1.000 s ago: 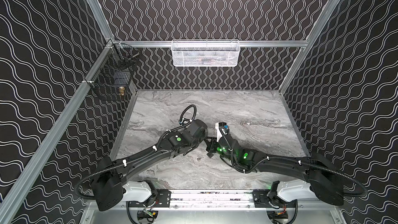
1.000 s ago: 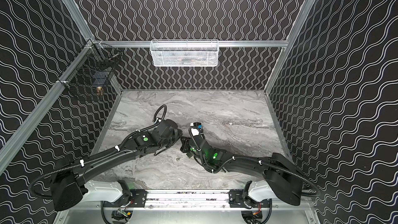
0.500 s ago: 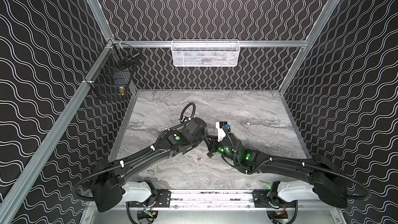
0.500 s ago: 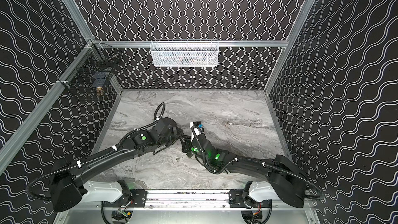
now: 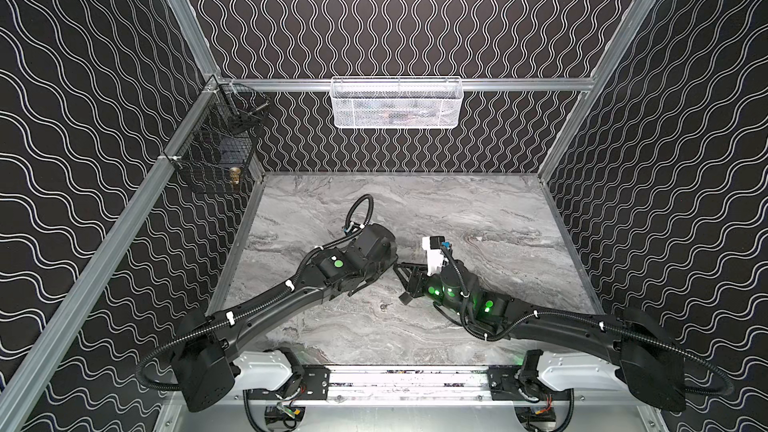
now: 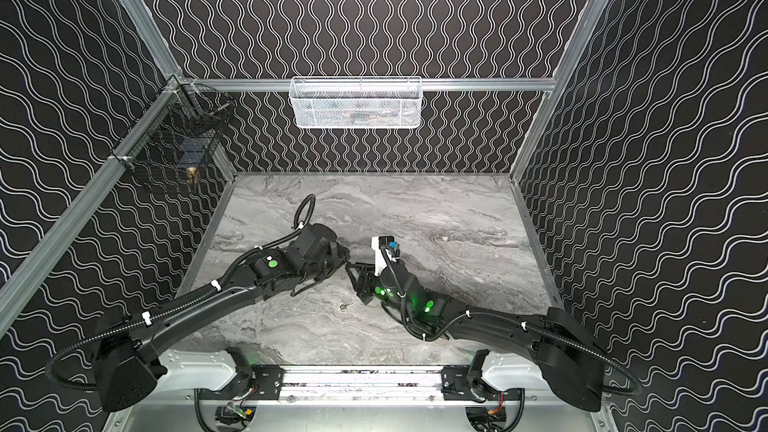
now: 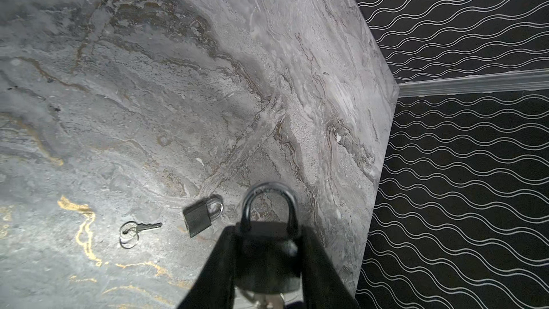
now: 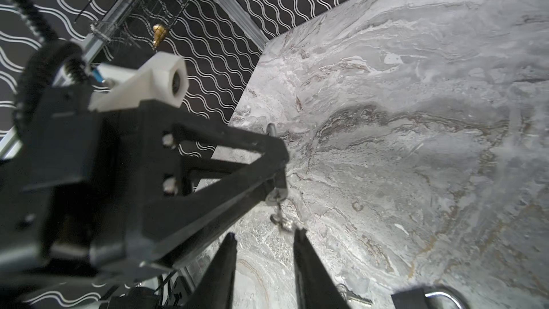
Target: Unlock with the key
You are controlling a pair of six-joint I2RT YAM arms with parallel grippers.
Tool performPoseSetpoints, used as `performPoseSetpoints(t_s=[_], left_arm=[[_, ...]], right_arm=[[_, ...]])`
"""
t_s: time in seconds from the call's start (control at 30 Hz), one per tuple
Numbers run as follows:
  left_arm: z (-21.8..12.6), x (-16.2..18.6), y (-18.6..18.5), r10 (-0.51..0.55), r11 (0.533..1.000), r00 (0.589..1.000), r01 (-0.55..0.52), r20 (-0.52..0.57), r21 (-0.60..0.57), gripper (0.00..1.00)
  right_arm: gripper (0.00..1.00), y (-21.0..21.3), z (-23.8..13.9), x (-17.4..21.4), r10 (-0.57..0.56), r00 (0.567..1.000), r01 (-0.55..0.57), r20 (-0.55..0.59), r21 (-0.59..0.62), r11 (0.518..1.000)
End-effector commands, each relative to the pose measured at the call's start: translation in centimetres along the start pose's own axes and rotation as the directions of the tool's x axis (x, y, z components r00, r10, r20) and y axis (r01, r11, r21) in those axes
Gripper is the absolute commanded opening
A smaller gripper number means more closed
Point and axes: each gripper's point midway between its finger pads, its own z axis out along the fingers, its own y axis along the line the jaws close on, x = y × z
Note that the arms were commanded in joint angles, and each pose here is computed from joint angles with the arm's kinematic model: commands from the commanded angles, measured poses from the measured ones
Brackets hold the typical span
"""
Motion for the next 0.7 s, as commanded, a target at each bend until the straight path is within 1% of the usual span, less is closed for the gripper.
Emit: performPoseSetpoints(t_s=[0.0, 0.07, 0.17, 0.23, 0.3, 0.47, 0.67], left_arm=[[-0.3, -0.7, -0.4, 0.001, 1.0, 1.0, -0.001, 0.031, 0.008, 0.11], [-0.3, -0.7, -0.3, 0.001, 1.0, 1.0, -0.001, 0.029, 0.005, 0.11], [-0.4, -0.7, -0.2, 0.001, 1.0, 0.999, -0.001, 0.034, 0.005, 0.11], [-0.5, -0.8, -0.2, 0.001, 1.0, 0.999, -0.001, 0.037, 0.004, 0.11], [-0.6, -0.9, -0.4, 0.0, 1.0, 0.999, 0.0, 0.038, 0.01, 0.11], [-0.5, -0.7, -0.4, 0.001, 1.0, 1.0, -0.001, 0.029, 0.011, 0.11], [-0.6, -0.7, -0.6, 0.0, 1.0, 1.0, -0.001, 0.028, 0.019, 0.11]], right_arm=[[0.31, -0.3, 0.3, 0.1, 0.039, 0.999, -0.037, -0.028, 0.053, 0.998], [0.27, -0.7, 0.4, 0.2, 0.049, 0.999, -0.048, -0.019, 0.059, 0.997], [0.25, -0.9, 0.5, 0.4, 0.065, 0.998, -0.065, -0.013, 0.052, 0.997], [0.22, -1.0, 0.6, 0.4, 0.062, 0.998, -0.061, -0.016, 0.064, 0.996], [0.22, -1.3, 0.8, 0.4, 0.062, 0.998, -0.06, -0.015, 0.08, 0.995], [0.15, -1.0, 1.2, 0.3, 0.055, 0.998, -0.055, -0.006, 0.067, 0.996], [0.09, -1.0, 1.4, 0.2, 0.049, 0.999, -0.049, 0.005, 0.059, 0.997]])
